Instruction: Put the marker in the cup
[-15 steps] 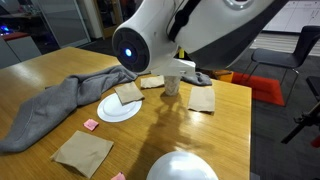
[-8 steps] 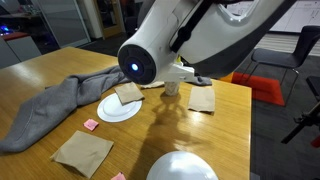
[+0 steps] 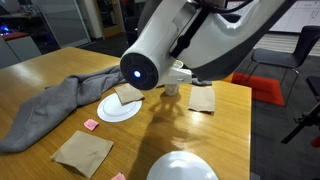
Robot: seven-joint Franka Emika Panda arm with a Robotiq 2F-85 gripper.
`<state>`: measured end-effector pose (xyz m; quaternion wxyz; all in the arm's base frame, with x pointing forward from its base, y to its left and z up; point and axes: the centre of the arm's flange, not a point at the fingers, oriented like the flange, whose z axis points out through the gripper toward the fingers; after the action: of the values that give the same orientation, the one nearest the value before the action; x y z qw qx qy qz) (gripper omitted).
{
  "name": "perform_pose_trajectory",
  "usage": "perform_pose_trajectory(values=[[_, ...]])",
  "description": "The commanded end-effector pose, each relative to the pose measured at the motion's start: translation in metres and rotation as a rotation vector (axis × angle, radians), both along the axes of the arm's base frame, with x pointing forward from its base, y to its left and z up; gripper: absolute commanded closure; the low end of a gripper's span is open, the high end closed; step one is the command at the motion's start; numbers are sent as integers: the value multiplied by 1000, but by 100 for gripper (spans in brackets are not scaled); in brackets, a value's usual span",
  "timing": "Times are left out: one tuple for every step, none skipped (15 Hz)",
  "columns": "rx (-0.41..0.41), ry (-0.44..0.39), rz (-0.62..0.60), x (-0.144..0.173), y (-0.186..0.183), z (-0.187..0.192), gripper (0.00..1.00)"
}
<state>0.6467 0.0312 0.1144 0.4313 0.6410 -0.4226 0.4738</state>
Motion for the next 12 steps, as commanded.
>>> perform_pose_trajectory(values=[[-1, 8, 28, 12, -1, -5, 95], [-4, 13, 31, 13, -2, -8, 95], [-6, 19, 33, 12, -2, -11, 95], [-8, 24, 34, 12, -2, -15, 95], [-8, 30, 35, 11, -2, -18, 95], [-9, 36, 36, 11, -2, -22, 95], [-10, 41, 37, 10, -2, -25, 95], [-12, 46, 39, 9, -2, -29, 95], [-14, 51, 40, 8, -2, -33, 95], [-17, 53, 39, 8, -2, -37, 95], [-17, 57, 39, 7, -3, -40, 95], [-19, 63, 37, 7, -3, -44, 95]])
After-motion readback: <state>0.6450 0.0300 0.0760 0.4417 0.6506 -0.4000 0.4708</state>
